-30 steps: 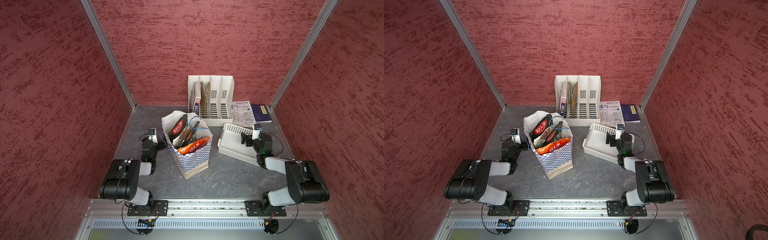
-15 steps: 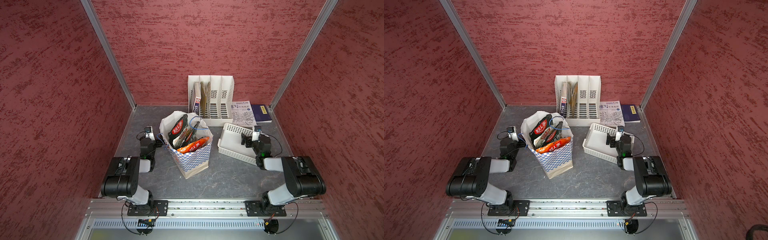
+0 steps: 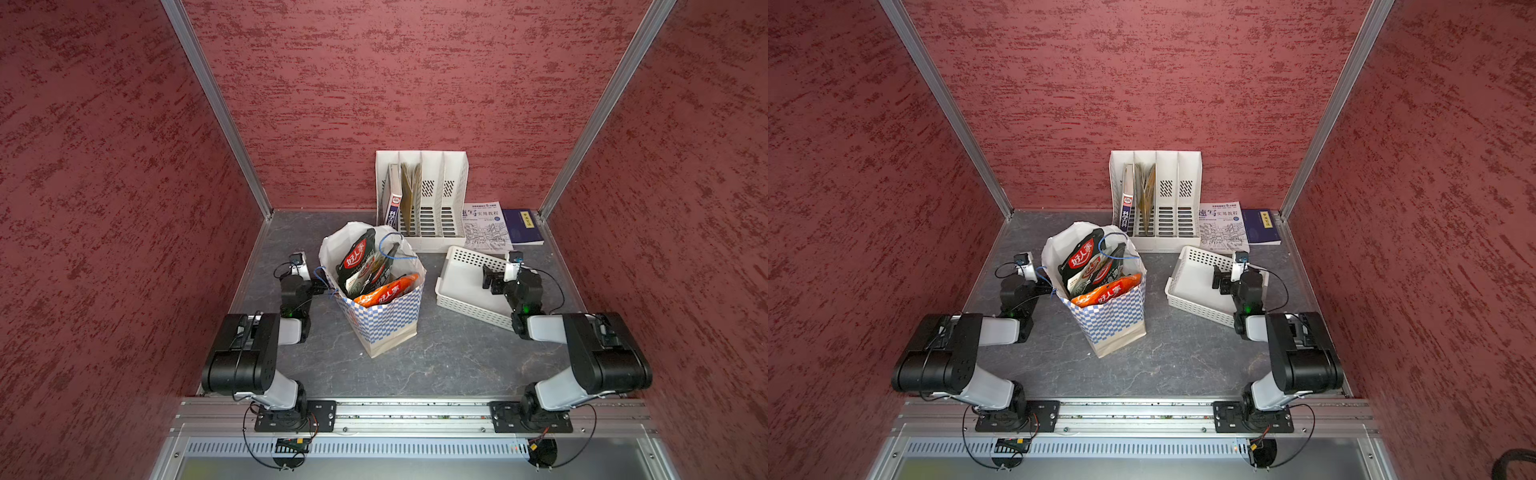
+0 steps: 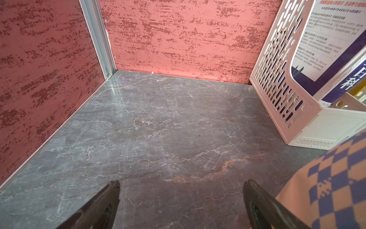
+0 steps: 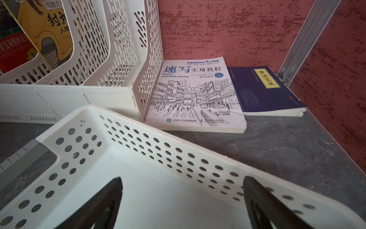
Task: Place the condiment packets inside the bag
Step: Reset both arms
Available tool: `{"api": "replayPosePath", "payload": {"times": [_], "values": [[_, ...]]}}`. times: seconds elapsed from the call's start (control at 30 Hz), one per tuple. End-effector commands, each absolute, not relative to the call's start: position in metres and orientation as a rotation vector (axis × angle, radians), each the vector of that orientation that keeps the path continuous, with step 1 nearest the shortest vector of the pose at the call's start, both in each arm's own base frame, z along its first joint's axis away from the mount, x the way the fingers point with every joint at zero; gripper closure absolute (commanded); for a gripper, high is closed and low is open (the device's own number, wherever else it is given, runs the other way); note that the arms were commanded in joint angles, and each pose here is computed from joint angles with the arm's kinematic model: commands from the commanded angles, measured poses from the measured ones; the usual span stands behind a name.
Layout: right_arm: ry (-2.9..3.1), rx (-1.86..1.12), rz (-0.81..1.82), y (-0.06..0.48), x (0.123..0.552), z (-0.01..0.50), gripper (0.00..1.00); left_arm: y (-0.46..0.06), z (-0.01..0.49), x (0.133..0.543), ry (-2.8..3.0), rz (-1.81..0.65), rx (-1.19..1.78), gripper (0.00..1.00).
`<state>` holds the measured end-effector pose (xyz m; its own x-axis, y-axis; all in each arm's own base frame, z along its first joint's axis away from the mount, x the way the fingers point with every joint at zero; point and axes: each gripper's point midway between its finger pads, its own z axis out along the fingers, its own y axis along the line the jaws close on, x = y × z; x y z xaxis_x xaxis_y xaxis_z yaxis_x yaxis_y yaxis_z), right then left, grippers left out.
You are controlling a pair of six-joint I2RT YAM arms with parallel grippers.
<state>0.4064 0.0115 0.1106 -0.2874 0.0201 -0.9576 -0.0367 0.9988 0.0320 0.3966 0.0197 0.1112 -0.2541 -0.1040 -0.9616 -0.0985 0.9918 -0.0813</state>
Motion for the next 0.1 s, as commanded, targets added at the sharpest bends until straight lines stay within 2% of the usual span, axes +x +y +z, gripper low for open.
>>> {"api": "replayPosePath", "payload": {"times": [0.0,0.07], "values": [[1.837,0.010,0.044,0.0070,0.4070,0.1153,0.01,0.0178,0.1161,0.3996,1.818,-0.018,-0.142,0.00],[1.837,0.009,0.045,0.0074,0.4067,0.1153,0.01,0.0166,0.1167,0.3996,1.813,-0.011,-0.136,0.00]]}}
